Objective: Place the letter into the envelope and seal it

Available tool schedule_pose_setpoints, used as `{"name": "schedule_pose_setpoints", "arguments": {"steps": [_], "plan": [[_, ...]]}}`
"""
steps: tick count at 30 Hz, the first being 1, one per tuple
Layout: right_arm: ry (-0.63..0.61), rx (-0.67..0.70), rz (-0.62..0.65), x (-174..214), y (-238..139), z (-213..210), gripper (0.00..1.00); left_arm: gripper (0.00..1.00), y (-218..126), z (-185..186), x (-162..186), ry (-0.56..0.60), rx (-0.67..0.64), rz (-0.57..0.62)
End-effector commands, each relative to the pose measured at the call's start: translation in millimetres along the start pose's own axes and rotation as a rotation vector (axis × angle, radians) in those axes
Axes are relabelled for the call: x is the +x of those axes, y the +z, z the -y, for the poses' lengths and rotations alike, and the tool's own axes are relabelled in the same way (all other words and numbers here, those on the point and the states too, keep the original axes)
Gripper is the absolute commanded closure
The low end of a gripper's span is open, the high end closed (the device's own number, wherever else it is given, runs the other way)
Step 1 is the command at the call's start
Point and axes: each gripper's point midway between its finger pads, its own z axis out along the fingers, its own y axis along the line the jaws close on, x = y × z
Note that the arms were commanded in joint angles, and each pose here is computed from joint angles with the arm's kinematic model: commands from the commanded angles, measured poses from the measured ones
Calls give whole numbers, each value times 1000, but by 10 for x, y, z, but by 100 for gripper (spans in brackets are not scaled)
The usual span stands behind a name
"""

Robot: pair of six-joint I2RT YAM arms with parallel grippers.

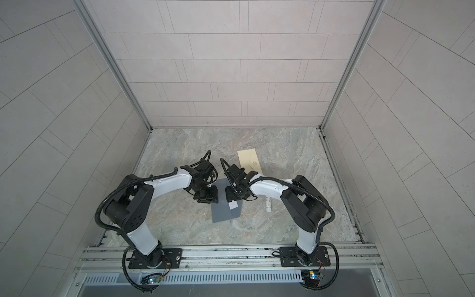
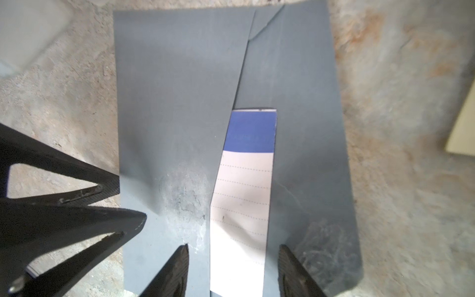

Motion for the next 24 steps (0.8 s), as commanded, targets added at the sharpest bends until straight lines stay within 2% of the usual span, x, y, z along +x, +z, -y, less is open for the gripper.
{"name": "schedule_pose_setpoints", "arguments": {"steps": [1, 10, 15, 20, 24], "plan": [[7, -29, -55, 72, 104, -43, 43, 51, 42, 13, 24, 25, -3, -23], [-4, -226, -67, 41, 122, -393, 44, 51, 41, 57, 34, 41, 7, -26], [-19, -287, -80, 28, 90, -521, 45, 52, 38, 68, 18, 47, 7, -21], [-17, -221, -32, -30, 16, -419, 46, 51, 13, 93, -57, 53, 5, 3], [-8, -76, 128, -224, -287, -186, 46, 51, -26, 128, -144, 62, 2, 29]]}}
